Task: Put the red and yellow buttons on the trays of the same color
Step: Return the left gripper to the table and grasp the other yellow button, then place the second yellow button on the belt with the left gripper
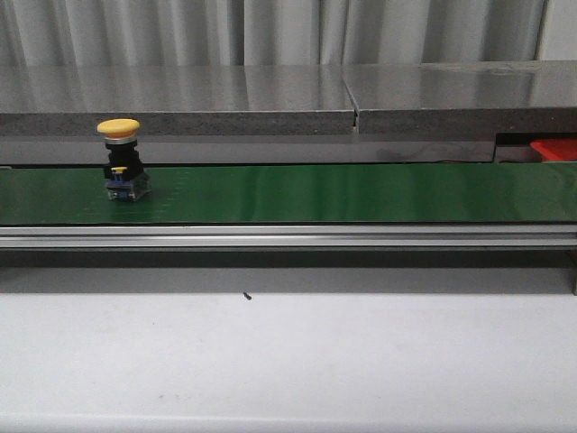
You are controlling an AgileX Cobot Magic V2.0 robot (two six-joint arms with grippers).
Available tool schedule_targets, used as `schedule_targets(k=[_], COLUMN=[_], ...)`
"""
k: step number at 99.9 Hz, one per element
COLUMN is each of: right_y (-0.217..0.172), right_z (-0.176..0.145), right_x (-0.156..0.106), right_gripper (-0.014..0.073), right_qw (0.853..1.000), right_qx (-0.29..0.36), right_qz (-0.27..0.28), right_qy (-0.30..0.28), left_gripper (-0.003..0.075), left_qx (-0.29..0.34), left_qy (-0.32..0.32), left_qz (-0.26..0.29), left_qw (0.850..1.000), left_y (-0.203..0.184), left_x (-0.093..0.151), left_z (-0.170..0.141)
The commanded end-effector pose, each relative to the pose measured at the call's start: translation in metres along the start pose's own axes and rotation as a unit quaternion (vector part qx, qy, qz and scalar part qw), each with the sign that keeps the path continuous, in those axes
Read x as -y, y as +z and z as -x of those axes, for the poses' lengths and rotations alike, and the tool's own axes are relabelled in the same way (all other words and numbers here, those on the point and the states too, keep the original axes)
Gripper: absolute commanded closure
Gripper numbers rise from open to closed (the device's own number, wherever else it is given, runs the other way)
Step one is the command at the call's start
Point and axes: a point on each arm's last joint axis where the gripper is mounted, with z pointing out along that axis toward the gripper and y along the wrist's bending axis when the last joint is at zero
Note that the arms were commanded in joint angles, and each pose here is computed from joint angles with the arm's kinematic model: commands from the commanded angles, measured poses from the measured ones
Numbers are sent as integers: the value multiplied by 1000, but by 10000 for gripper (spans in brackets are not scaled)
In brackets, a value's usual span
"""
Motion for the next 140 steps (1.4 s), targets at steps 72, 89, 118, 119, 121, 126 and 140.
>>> schedule_targets(k=[72,89,118,119,121,126,140], right_y=[-6,-6,-6,-6,-6,-6,-6], right_z=[13,13,13,13,13,13,13], right_x=[2,2,2,2,2,2,2], right_gripper=[662,662,662,662,662,662,662], right_qw=[999,999,999,999,999,999,999], right_qx=[44,44,44,44,44,44,44], right_qz=[-10,-10,-10,-10,-10,-10,-10], right_qy=[-1,-1,-1,-1,-1,-1,-1], left_gripper=[739,739,725,717,701,640,344], left_qx=[-36,-65,-67,-67,-68,-71,-76], left_qy=[17,13,6,6,6,6,9], left_qz=[-76,-69,-69,-69,-69,-69,-71], left_qw=[996,995,995,995,995,995,995], left_y=[1,23,27,27,27,27,26], left_x=[73,69,69,69,69,69,69], left_z=[-76,-88,-90,-90,-90,-90,-91])
